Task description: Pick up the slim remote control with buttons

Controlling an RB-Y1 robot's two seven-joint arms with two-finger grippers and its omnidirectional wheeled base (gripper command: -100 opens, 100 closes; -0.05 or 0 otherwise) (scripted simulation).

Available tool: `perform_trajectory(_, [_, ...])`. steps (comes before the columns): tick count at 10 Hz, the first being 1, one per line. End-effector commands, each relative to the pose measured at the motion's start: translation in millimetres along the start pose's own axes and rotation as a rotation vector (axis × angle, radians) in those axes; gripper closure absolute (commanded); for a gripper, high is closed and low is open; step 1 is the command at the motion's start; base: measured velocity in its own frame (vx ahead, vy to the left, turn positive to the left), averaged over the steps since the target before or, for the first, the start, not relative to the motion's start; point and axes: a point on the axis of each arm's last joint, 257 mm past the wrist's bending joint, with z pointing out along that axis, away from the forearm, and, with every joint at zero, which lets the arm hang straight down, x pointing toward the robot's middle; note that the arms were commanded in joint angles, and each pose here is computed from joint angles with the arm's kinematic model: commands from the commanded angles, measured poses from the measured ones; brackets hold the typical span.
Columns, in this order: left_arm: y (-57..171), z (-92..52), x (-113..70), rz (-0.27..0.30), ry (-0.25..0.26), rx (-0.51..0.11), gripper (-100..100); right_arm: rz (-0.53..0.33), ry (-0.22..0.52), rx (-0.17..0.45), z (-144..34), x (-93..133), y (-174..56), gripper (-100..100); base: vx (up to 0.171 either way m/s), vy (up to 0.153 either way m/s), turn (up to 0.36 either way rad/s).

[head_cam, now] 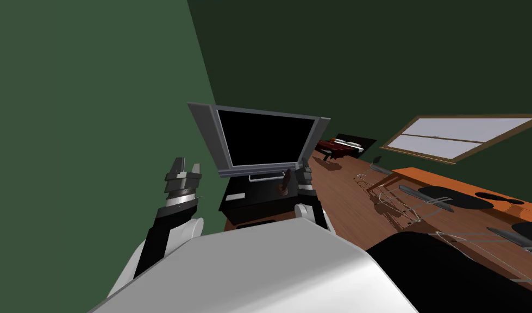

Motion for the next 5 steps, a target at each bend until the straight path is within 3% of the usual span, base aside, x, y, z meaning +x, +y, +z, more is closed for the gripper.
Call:
perform_trajectory(1, [10, 0.4, 1.6, 0.005, 0.022, -0.024, -100, 0.0, 0.0, 0.0, 0.0, 0, 0, 0, -0.006, -0.01, -0.07])
perform_trajectory(5, [64, -0.6, -1.2, 0.005, 0.072, -0.166, -100, 0.0, 0.0, 0.0, 0.0, 0, 0, 0, -0.023, -0.036, -0.135])
